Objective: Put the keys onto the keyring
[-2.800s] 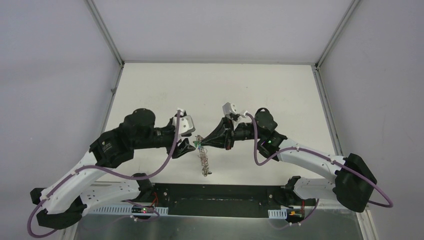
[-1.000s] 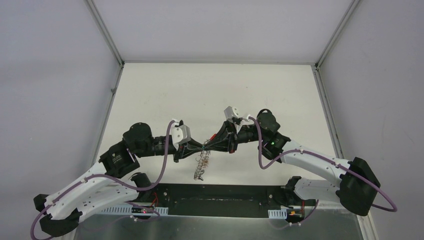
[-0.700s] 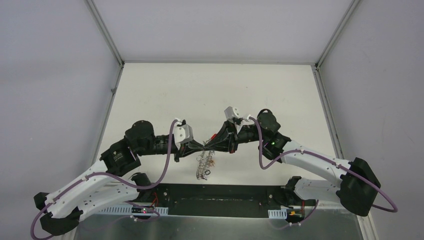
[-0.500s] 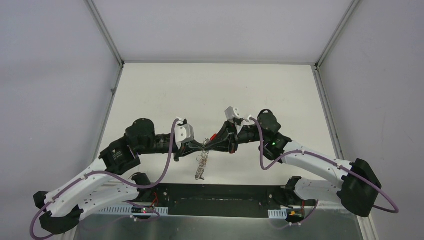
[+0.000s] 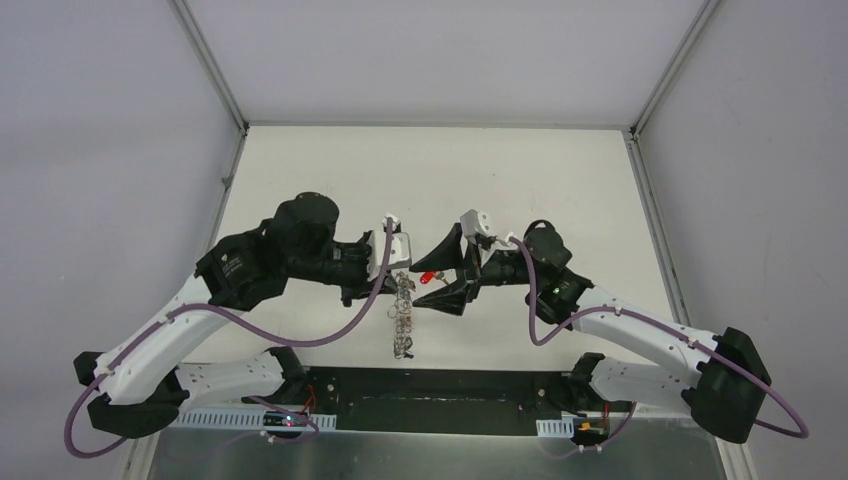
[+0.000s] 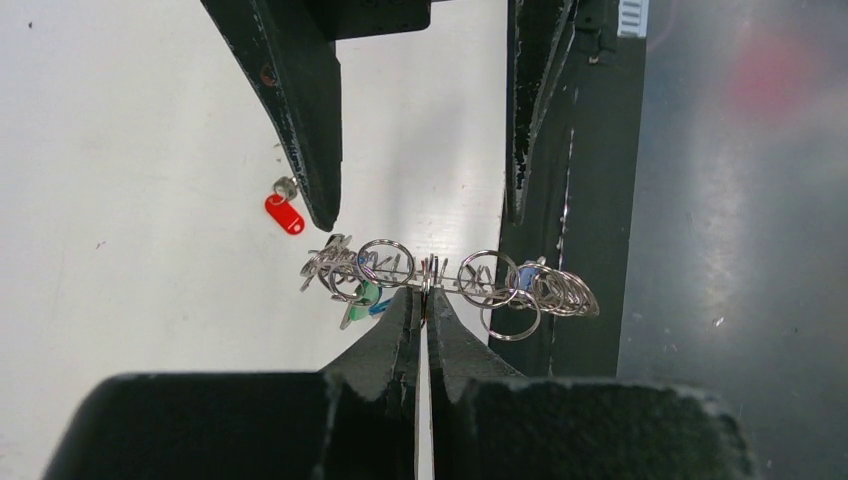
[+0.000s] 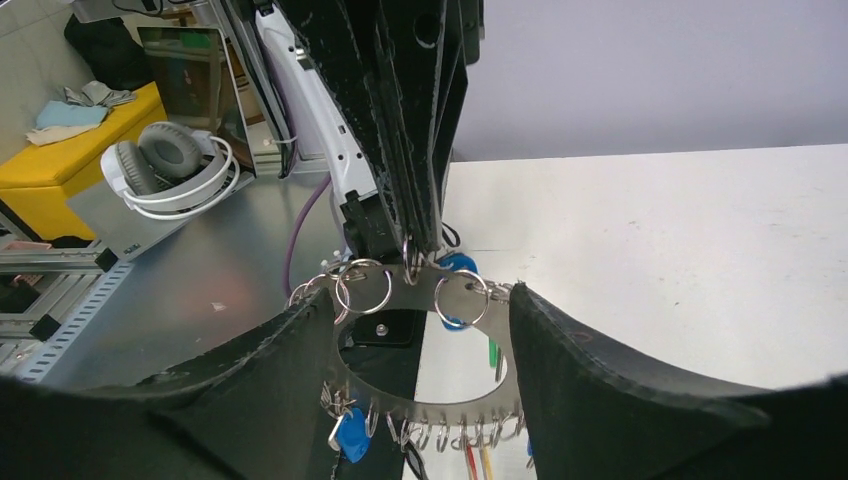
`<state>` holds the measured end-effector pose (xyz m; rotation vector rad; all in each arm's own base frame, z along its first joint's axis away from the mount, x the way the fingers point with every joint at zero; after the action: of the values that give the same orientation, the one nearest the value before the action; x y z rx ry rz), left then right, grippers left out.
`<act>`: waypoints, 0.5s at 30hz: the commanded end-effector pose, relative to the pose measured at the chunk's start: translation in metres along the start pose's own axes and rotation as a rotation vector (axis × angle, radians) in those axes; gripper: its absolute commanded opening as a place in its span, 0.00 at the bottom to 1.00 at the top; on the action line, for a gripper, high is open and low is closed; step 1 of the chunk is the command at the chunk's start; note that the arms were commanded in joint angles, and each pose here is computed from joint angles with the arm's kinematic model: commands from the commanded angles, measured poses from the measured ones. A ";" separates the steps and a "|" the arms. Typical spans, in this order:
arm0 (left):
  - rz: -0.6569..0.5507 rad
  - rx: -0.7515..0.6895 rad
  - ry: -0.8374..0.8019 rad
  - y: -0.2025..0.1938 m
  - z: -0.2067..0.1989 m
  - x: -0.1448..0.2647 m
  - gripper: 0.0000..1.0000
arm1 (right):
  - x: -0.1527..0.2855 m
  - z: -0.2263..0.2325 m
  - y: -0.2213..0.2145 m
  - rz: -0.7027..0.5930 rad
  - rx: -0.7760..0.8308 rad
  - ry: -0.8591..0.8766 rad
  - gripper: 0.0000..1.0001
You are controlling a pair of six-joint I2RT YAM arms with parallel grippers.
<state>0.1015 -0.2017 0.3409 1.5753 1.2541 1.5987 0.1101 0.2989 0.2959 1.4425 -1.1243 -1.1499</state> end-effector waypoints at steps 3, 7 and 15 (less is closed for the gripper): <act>0.175 -0.042 0.030 0.010 0.005 0.015 0.00 | -0.002 -0.008 0.013 -0.026 0.035 -0.049 0.64; 0.287 -0.025 0.044 0.015 0.012 0.014 0.00 | -0.007 -0.011 0.013 -0.029 0.011 -0.042 0.58; 0.387 -0.013 0.084 0.026 0.021 0.008 0.00 | -0.019 -0.017 0.013 -0.077 -0.034 -0.029 0.50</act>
<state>0.1269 -0.2069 0.3486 1.8897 1.0438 1.8705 0.1215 0.3113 0.2819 1.3506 -1.1096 -1.1901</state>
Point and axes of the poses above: each gripper's point midway between its finger pads, its own x axis back along the fingers, its own z axis along the line the jaws close on, y = z × x, the point moved 5 cm from there along x, back along the fingers, and after that the axes turned 14 degrees about x, right-handed, at the moved point
